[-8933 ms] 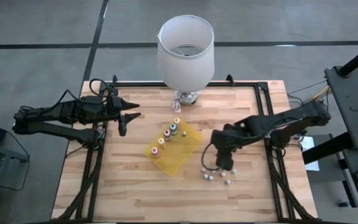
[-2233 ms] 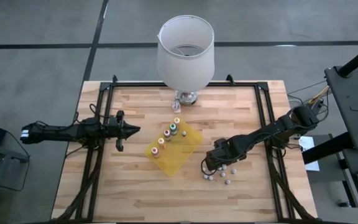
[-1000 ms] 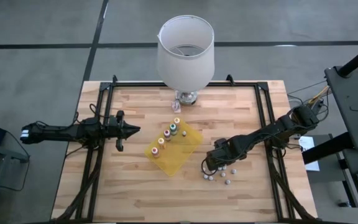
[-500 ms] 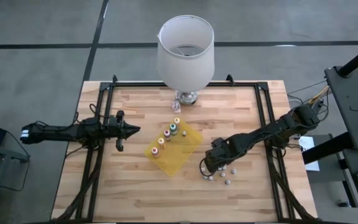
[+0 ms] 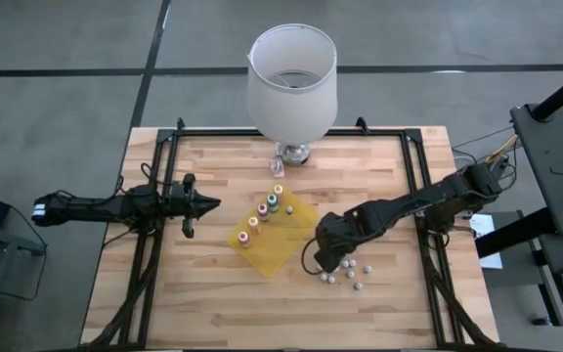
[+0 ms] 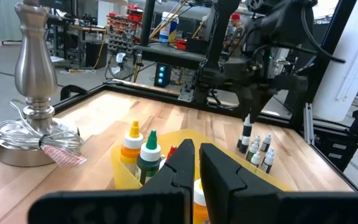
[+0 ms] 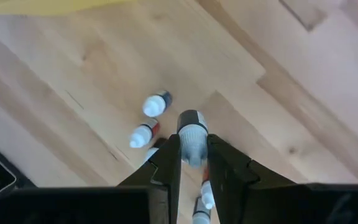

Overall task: Pick & Place food coloring
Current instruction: Put the small purple food coloring bottle into the yellow bin

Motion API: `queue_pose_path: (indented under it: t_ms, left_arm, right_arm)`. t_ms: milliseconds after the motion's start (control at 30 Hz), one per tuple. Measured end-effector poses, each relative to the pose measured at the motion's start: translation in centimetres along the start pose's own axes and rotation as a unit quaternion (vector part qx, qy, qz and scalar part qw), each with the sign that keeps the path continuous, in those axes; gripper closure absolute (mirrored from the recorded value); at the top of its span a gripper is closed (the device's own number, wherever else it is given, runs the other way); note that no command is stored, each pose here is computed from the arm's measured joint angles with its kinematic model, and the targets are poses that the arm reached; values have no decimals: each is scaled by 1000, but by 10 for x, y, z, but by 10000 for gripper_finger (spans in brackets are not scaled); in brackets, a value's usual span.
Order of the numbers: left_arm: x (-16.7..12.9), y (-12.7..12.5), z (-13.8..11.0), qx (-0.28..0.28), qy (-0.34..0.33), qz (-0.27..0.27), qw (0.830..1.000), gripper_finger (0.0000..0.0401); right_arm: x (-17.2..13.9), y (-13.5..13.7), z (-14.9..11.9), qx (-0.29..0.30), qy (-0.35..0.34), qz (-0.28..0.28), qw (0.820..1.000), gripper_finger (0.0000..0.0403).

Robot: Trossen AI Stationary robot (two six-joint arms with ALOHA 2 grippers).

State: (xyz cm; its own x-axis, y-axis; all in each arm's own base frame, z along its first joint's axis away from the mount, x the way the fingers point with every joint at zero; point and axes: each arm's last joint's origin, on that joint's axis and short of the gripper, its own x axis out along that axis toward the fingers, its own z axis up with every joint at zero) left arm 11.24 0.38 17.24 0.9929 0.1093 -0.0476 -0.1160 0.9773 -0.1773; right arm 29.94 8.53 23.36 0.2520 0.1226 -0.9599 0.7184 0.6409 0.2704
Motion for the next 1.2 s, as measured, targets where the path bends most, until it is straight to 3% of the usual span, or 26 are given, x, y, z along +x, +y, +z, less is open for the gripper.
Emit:
queue_pose_path:
  t_ms: [600, 1200]
  left_arm:
    - [0, 0, 0, 0, 0, 0, 1000, 401]
    - [0, 0, 0, 0, 0, 0, 1000, 401]
  right_arm:
    - [-24, -12, 46, -89, -9, 5, 996, 344]
    - [-38, -18, 69, -84, -32, 19, 996, 344]
